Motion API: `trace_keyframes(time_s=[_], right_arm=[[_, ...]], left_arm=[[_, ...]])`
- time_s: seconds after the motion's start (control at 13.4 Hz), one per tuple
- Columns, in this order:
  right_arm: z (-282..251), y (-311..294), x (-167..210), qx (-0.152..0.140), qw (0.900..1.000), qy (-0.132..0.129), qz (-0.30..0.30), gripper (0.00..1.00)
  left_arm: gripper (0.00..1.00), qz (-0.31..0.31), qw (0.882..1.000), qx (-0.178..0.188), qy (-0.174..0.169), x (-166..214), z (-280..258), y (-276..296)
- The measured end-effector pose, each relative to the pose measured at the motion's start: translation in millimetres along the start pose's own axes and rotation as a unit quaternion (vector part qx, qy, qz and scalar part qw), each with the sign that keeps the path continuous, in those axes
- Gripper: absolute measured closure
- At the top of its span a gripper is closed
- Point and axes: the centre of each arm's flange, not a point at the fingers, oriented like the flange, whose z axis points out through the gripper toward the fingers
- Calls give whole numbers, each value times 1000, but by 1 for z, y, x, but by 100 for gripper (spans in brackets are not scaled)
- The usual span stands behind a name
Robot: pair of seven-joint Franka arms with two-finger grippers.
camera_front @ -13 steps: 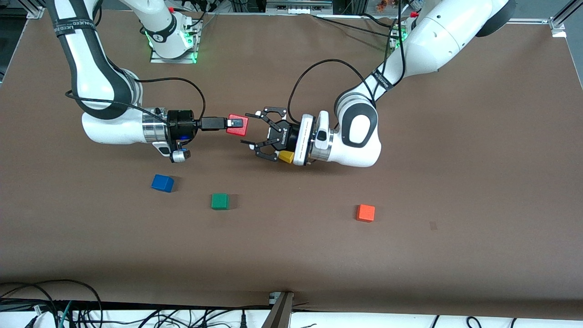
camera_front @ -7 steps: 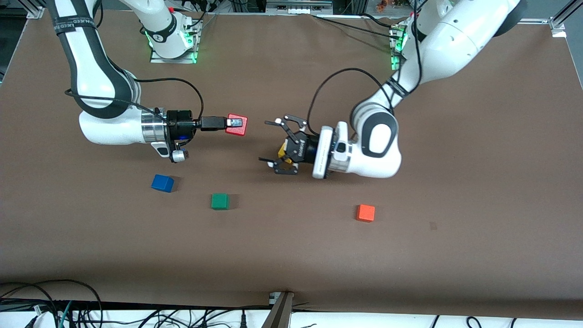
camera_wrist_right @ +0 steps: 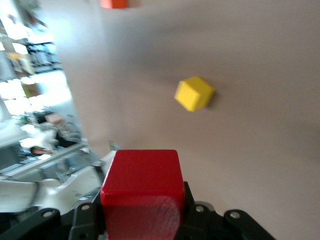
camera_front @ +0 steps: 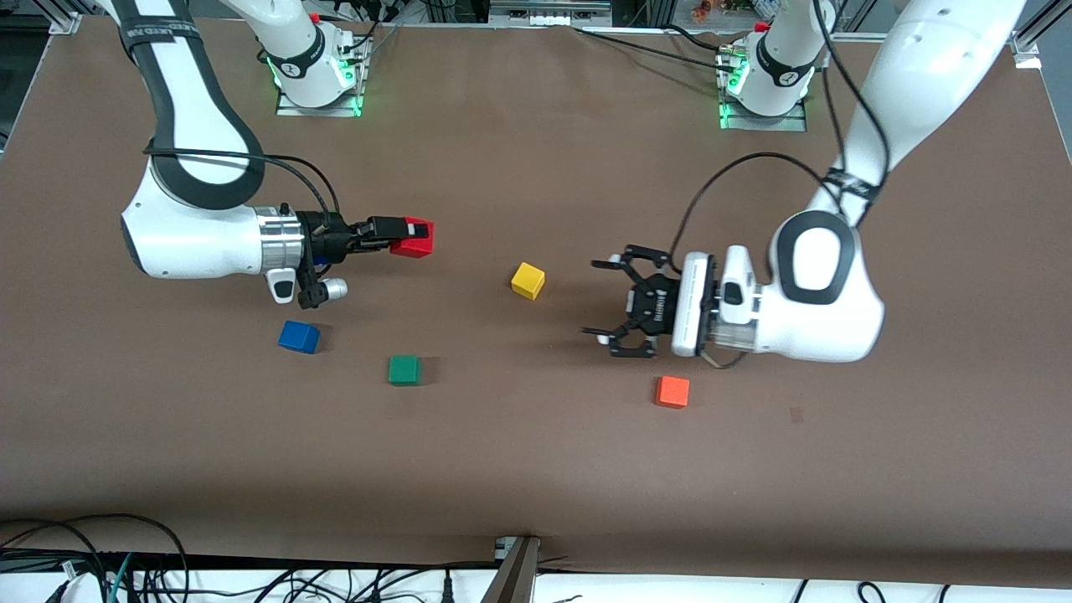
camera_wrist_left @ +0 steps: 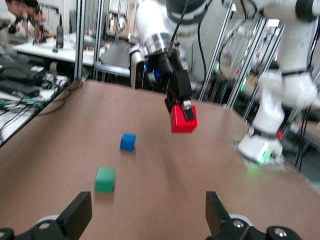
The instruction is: Pass red block to right arm, stack on blue
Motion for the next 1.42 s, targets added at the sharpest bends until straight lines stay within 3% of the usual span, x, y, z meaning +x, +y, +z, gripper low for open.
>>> trace_keyframes(time_s=[0.15, 0.37, 0.67, 0.89, 1.04, 1.12, 1.42], right_arm=[[2, 20, 7, -88, 996, -22, -19, 44], [-3, 55, 20, -210, 976, -51, -39, 44], [-19, 87, 46, -359, 927, -82, -66, 44], [-37, 97, 65, -417, 906, -61, -36, 44], [-48, 104, 73, -452, 891, -41, -16, 44], [-46, 108, 77, -458, 888, -34, -13, 44], [-38, 132, 93, -461, 887, -2, 0, 44]], left_arm=[[0, 14, 999, 0, -29, -3, -31, 2], [0, 41, 994, -10, -102, -5, -71, 9], [0, 36, 986, -42, -160, -3, -129, 32], [0, -2, 975, -71, -209, -25, -170, 50], [0, -16, 964, -63, -259, -32, -188, 58], [0, -18, 956, -52, -289, -28, -199, 64], [0, -56, 899, 30, -433, 16, -256, 101]])
